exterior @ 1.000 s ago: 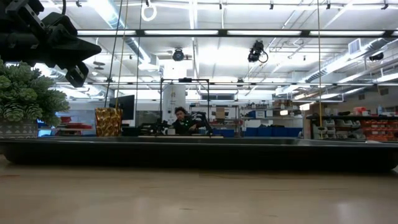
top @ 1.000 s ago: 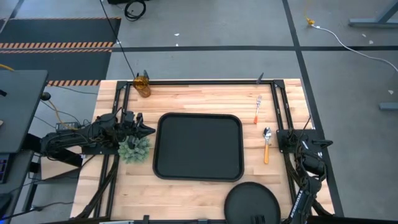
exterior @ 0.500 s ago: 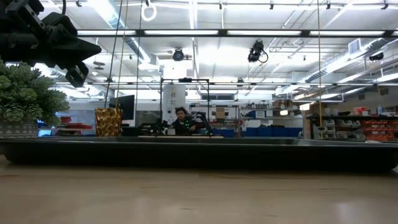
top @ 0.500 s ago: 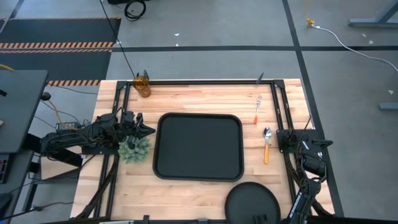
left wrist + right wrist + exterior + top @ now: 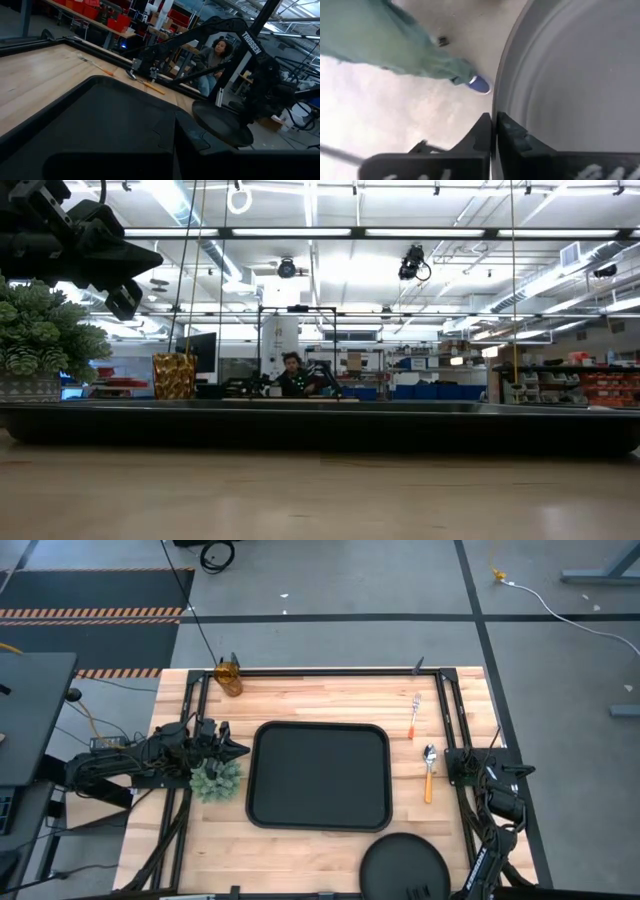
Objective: Pick and place plate/cup/fork/spoon on tray
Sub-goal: Put the black plate on the black serving tray
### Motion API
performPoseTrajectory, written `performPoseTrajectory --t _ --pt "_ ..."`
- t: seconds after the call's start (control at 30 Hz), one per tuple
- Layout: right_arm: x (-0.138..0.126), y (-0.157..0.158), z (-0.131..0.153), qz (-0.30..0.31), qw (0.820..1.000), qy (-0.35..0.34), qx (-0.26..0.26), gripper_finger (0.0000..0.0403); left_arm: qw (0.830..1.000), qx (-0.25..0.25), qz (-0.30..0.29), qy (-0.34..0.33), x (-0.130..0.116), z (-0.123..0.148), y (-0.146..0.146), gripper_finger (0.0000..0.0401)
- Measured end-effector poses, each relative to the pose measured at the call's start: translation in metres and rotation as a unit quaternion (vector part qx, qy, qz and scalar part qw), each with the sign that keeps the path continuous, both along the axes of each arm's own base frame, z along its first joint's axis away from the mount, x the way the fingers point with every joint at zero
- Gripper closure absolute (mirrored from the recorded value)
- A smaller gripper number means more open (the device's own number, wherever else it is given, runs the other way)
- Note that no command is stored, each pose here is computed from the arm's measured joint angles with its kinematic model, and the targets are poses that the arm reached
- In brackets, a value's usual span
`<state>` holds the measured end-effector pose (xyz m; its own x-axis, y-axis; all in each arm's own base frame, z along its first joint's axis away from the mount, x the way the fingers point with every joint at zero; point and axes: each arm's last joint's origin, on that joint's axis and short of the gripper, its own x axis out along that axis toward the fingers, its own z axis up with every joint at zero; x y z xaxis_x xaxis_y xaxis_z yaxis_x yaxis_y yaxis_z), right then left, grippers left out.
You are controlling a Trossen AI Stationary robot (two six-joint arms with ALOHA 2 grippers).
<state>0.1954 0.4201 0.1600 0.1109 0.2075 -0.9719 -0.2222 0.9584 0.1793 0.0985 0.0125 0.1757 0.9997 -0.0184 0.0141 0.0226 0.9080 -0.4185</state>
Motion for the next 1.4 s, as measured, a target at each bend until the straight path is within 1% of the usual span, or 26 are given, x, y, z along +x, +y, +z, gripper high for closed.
performPoseTrajectory --t 0.1,0.23,0.37,0.43,0.5,0.57,0.6,0.63,0.7,0.8,0.9,1.03,1.17,1.33,1.4 --pt "0.002 0.003 0.006 0.005 1.000 0.020 0.022 0.0389 1.000 0.000 0.000 0.000 0.000 0.000 0.000 0.0390" --pt "0.013 0.009 0.028 0.006 0.997 0.023 0.069 0.0383 1.000 0.000 0.000 0.000 0.000 0.000 0.000 0.0390" --pt "0.036 0.008 0.057 0.038 0.994 -0.020 0.102 0.0389 1.000 0.000 0.000 0.000 0.000 0.000 0.000 0.0390" --pt "0.048 0.004 0.071 0.064 0.991 -0.062 0.095 0.0391 1.000 0.000 0.000 0.000 0.000 0.000 0.000 0.0390" --pt "0.058 -0.004 0.083 0.086 0.989 -0.091 0.075 0.0391 1.000 0.000 0.000 0.000 0.000 0.000 0.000 0.0390" --pt "0.065 -0.013 0.093 0.115 0.986 -0.119 0.037 0.0391 1.000 0.000 0.000 0.000 0.000 0.000 0.000 0.0390" --pt "0.071 -0.018 0.098 0.130 0.982 -0.136 0.014 0.0391 1.000 0.000 0.000 0.000 0.000 0.000 0.000 0.0390" --pt "0.077 -0.025 0.102 0.130 0.981 -0.146 -0.009 0.0391 1.000 0.000 0.000 0.000 0.000 0.000 0.000 0.0390" --pt "0.084 -0.042 0.107 0.137 0.977 -0.147 -0.075 0.0392 1.000 0.000 0.000 0.000 0.000 0.000 0.000 0.0390" --pt "0.097 -0.061 0.111 0.132 0.969 -0.156 -0.137 0.0392 1.000 0.000 0.000 0.000 0.000 0.000 0.000 0.0390" --pt "0.108 -0.084 0.112 0.109 0.961 -0.147 -0.206 0.0392 1.000 0.000 0.000 0.000 0.000 0.000 0.000 0.0390" --pt "0.128 -0.114 0.106 0.081 0.952 -0.125 -0.268 0.0392 1.000 0.000 0.000 0.000 0.000 0.000 0.000 0.0390" --pt "0.151 -0.140 0.092 0.059 0.950 -0.109 -0.285 0.0392 1.000 0.000 0.000 0.000 0.000 0.000 0.000 0.0390" --pt "0.184 -0.167 0.067 0.041 0.955 -0.116 -0.270 0.0392 1.000 0.000 0.000 0.000 0.000 0.000 0.000 0.0390" --pt "0.195 -0.179 0.057 0.025 0.960 -0.114 -0.253 0.0391 1.000 0.000 0.000 0.000 0.000 0.000 0.000 0.0390"
